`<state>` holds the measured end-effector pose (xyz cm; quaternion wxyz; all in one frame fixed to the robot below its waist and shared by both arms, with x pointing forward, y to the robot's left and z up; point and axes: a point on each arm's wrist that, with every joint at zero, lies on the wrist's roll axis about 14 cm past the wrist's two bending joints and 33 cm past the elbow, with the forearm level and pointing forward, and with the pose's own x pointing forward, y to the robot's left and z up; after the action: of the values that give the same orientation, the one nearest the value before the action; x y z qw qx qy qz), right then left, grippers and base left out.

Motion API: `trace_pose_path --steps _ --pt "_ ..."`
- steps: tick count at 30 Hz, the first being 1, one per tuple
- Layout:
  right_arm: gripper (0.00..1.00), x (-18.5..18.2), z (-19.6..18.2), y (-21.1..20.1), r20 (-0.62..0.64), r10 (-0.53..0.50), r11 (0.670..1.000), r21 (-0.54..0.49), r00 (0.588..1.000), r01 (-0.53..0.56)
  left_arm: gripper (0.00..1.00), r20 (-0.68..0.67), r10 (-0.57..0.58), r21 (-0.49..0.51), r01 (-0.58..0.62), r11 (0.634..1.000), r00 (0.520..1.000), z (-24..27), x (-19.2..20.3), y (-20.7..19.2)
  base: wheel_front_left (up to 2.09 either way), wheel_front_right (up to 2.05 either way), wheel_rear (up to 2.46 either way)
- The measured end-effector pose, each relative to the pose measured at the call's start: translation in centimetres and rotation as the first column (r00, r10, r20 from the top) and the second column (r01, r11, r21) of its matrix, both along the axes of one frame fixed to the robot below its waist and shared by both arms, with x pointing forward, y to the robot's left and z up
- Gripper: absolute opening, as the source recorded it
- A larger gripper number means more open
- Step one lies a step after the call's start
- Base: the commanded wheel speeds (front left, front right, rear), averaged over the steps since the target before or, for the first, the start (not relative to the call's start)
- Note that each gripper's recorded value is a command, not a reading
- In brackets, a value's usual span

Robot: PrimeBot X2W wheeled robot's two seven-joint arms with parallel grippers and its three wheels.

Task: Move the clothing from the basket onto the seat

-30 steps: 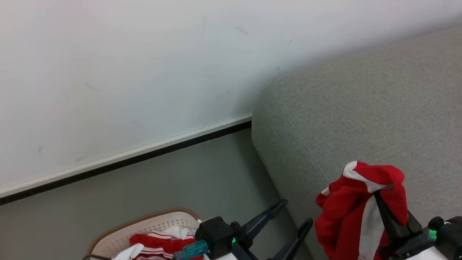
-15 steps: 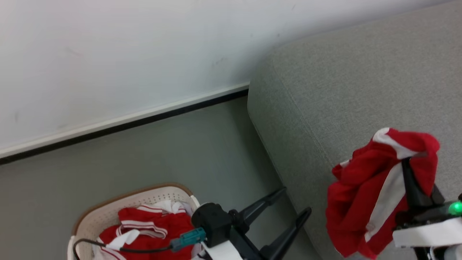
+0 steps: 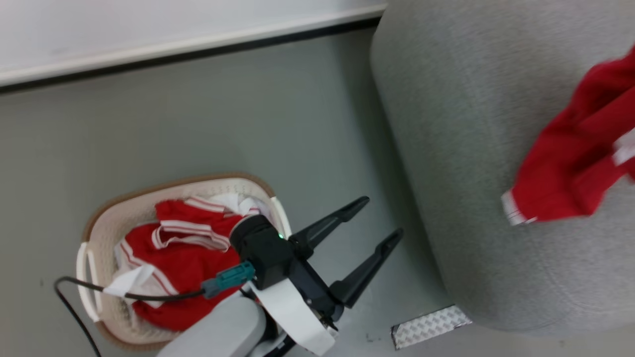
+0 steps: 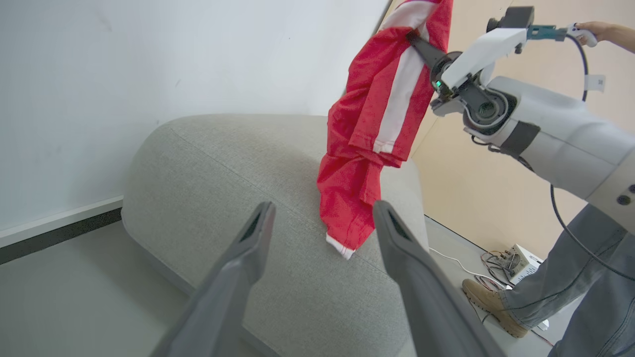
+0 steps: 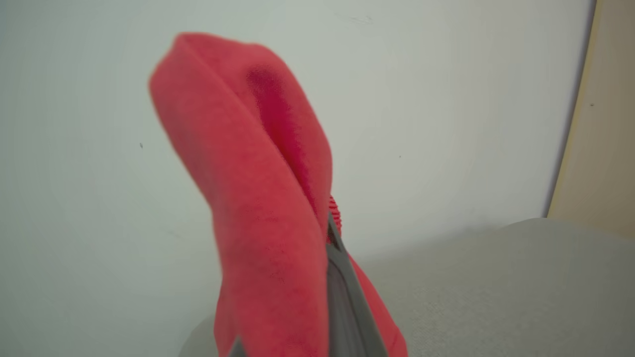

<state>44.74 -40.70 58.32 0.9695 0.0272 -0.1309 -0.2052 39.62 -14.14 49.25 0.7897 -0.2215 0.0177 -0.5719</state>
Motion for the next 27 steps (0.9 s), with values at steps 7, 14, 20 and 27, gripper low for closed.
trace_pose_path --steps 7,14,20,27 --pt "0.0 6.7 5.6 -4.3 0.077 -0.066 0.995 -0.07 0.995 0.072 1.0 -0.047 0.098 0.063 -0.095 0.994 0.994 -4.2 3.4 3.2 0.0 0.0 0.0" --pt "0.0 10.7 8.9 -7.1 0.143 -0.132 0.986 -0.083 0.981 0.144 1.0 -0.112 0.198 0.114 -0.185 0.976 0.974 -8.0 5.2 6.0 0.0 0.0 0.0" --pt "0.0 11.4 1.6 -7.8 0.029 -0.189 0.982 0.001 0.982 0.189 1.0 -0.139 0.229 0.167 -0.205 0.964 0.963 -10.4 5.2 7.6 0.0 0.0 0.0" --pt "0.98 6.2 -11.4 -6.7 -0.215 -0.264 0.929 0.207 0.94 0.308 1.0 -0.152 0.215 0.225 -0.178 0.958 0.965 -11.4 3.8 7.6 0.0 0.0 0.0"
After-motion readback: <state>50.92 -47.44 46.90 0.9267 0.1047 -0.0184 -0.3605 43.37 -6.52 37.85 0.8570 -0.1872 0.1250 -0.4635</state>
